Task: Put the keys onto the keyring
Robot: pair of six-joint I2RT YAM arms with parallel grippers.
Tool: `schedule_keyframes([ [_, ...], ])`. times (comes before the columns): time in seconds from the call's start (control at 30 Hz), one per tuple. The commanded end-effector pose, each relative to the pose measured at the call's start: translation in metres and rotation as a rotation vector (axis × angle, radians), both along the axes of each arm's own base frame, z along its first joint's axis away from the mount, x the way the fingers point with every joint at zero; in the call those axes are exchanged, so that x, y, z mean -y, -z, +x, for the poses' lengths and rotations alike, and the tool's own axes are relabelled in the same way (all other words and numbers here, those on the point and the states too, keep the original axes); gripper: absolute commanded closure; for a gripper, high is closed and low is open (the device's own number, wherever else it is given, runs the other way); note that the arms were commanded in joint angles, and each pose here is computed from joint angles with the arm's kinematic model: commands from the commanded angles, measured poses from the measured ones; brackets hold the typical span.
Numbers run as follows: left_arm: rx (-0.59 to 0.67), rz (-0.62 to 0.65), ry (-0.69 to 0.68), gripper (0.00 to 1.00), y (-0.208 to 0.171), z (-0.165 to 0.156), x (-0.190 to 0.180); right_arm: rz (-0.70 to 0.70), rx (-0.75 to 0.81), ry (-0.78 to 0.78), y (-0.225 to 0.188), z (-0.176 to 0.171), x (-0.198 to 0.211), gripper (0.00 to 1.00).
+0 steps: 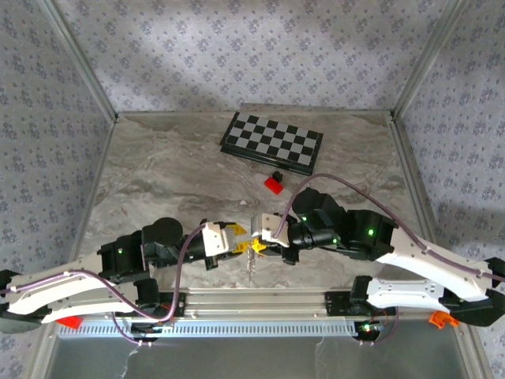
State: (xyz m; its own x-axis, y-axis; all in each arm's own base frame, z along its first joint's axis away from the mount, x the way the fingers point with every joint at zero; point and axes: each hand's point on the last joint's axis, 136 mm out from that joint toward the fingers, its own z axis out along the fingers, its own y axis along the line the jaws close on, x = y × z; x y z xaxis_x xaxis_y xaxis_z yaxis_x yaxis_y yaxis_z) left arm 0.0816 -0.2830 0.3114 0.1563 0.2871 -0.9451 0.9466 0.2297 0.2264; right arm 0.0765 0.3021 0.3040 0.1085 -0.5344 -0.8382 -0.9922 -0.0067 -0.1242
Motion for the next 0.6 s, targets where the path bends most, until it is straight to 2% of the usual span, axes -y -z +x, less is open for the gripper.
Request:
schedule_keyframes([
  [0.0,0.000,-0.028,0.015,0.71,-0.0149,-0.0029,-0.0022,0.035,0.065,0.022,-0.0206,0.0062,0.0012,1.00],
  [0.57,-0.027,-0.018,0.045,0.71,-0.0110,-0.0067,0.0058,0.033,0.075,0.026,-0.0198,0.0070,0.0024,1.00],
])
